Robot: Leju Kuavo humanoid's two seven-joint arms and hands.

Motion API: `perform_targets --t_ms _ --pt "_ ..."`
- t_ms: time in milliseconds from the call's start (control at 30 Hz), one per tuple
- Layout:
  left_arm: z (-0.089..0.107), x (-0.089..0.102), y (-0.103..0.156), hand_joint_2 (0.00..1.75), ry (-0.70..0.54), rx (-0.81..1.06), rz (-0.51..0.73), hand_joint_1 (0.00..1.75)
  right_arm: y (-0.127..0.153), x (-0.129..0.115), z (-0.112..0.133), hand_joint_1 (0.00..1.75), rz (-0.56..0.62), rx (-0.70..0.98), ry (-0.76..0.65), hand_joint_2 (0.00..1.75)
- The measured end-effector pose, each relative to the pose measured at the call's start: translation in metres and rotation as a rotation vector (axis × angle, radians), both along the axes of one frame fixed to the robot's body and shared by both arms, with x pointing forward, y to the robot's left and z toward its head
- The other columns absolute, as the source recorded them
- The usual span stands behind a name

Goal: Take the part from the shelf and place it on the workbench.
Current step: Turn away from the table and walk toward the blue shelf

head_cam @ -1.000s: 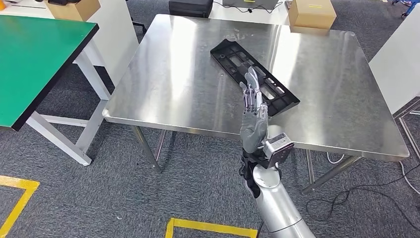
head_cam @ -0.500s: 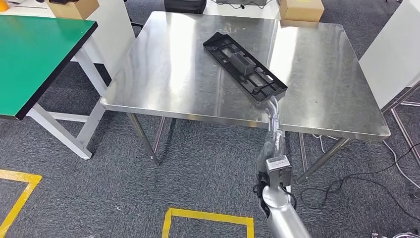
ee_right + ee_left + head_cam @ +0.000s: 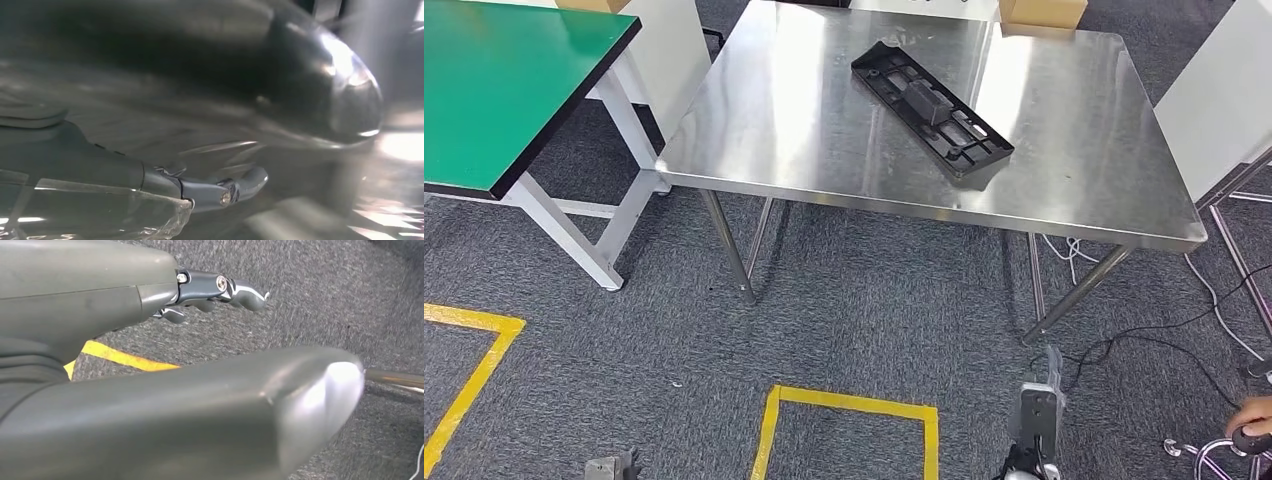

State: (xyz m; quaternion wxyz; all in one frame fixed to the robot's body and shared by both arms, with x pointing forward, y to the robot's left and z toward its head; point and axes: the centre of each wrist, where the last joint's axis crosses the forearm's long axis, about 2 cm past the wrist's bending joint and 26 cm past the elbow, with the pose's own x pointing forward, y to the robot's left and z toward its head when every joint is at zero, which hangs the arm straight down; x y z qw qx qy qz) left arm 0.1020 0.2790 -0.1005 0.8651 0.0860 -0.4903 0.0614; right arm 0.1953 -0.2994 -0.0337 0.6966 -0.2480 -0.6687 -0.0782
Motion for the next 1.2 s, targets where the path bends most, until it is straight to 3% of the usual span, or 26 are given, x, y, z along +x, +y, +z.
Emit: perform_targets --t_ms 200,467,667,833,1200 --pt "0.000 0.002 0.011 0.00 -0.005 0.018 -0.012 0.00 -0.006 -0.061 -0.050 0.00 -0.109 0.091 0.383 0.00" --pt "0.001 0.005 0.014 0.00 -0.010 0.024 -0.020 0.00 -0.001 -0.090 -0.063 0.00 -0.127 0.149 0.618 0.00" --pt "0.002 0.009 0.018 0.00 0.006 0.024 -0.012 0.00 0.010 -0.114 -0.070 0.00 -0.011 0.223 0.866 0.00" --pt "0.003 0.013 0.018 0.00 0.014 0.021 -0.017 0.00 0.013 -0.129 -0.073 0.00 0.028 0.241 0.944 0.00" --pt "0.002 0.010 0.019 0.00 0.075 0.015 -0.026 0.00 0.023 -0.136 -0.075 0.00 0.087 0.268 1.068 0.00"
